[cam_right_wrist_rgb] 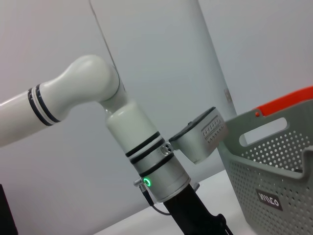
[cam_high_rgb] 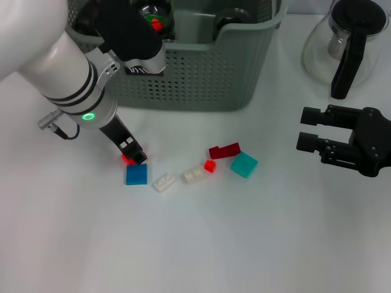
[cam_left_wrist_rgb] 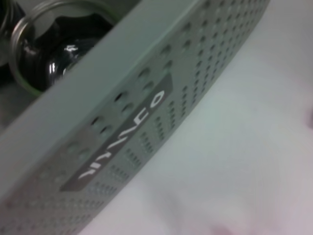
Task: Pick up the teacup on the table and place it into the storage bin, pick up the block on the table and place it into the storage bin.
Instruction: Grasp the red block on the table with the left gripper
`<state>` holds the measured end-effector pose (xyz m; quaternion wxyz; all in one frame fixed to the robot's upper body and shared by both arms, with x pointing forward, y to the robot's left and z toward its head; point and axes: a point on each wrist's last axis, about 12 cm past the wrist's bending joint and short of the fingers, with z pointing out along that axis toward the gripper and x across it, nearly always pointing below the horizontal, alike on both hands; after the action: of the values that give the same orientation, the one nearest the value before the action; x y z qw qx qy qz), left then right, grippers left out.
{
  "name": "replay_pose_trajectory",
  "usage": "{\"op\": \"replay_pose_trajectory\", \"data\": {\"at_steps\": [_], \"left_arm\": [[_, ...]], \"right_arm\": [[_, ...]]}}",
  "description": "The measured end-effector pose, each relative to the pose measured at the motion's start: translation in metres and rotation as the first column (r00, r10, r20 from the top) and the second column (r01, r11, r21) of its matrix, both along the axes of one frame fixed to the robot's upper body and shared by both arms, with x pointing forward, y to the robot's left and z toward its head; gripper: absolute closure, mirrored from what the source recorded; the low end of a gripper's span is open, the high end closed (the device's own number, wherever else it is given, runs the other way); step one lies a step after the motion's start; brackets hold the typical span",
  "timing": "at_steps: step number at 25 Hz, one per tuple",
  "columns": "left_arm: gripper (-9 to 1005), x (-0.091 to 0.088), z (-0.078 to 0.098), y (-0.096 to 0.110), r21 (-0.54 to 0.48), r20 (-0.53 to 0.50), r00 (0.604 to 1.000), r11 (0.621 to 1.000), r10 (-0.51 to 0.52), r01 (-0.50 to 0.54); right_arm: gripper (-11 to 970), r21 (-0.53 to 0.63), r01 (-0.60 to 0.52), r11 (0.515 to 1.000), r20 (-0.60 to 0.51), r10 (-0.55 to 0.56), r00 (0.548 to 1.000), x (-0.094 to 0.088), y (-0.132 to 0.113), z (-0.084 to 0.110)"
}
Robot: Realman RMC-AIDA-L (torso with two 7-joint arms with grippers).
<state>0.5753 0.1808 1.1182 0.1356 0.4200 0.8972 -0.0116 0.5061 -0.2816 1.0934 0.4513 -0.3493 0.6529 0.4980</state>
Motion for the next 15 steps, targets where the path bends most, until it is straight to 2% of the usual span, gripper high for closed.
{"op": "replay_pose_trajectory", "data": {"at_steps": [15], "left_arm": [[405, -0.0023, -0.0032, 0.0009, 0.016, -0.028, 1.000, 1.000, -0.004, 0.005]], "right_arm": [[345, 0.001, 0.001, 1.000, -0.004, -0.001, 1.000, -0.0009, -0.0006, -0.0004]]}}
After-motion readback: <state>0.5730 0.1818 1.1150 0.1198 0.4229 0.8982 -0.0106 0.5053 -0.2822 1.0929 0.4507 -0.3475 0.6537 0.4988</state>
